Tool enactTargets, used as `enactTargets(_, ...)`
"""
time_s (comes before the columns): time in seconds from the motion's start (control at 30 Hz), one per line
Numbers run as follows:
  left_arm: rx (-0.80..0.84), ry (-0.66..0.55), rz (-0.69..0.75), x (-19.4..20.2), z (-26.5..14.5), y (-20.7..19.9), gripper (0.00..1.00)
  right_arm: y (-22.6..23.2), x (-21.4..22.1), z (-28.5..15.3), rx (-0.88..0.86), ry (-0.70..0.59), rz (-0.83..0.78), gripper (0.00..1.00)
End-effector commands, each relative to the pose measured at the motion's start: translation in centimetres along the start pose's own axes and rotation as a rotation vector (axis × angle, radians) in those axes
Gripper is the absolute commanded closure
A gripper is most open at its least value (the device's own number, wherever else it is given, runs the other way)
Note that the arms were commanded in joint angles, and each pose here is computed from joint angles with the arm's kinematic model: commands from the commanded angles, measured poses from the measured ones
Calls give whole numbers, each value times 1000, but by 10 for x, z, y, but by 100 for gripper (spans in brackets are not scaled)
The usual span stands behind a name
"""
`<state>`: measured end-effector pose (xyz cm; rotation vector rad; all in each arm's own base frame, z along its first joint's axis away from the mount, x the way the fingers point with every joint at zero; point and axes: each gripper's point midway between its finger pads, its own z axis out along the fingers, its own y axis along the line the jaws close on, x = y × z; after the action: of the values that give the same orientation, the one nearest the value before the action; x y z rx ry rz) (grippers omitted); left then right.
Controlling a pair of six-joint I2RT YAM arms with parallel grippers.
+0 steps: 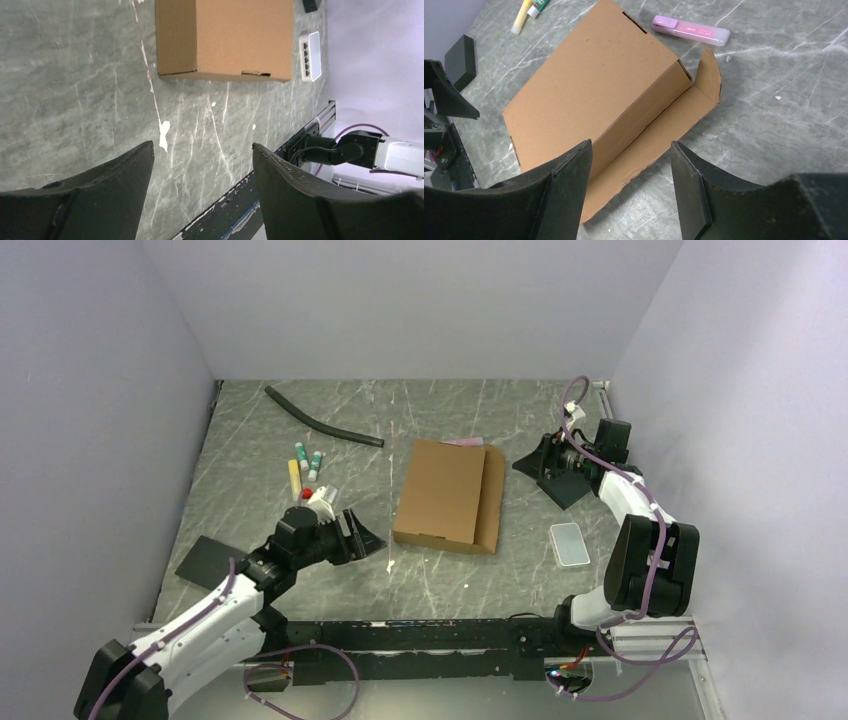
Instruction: Fold the paper box
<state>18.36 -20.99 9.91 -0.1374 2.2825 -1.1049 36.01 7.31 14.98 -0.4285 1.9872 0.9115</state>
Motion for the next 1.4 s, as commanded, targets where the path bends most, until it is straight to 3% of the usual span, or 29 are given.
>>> enactTargets(0.0, 3, -91, 29, -17, -11, -7, 20, 12, -14, -3, -48, -42, -76, 37)
enactTargets(0.33, 17, -105, 23, -16, -15, -8, 10, 11, -11, -4, -53, -37, -84, 37)
enactTargets(0.9, 11, -104, 46, -20, -14, -10, 10, 16, -10, -4, -93, -37, -88, 37)
enactTargets(1.37, 69, -110, 156, -46, -3, -41, 9, 11, -7, -5, -64, -20, -121, 36)
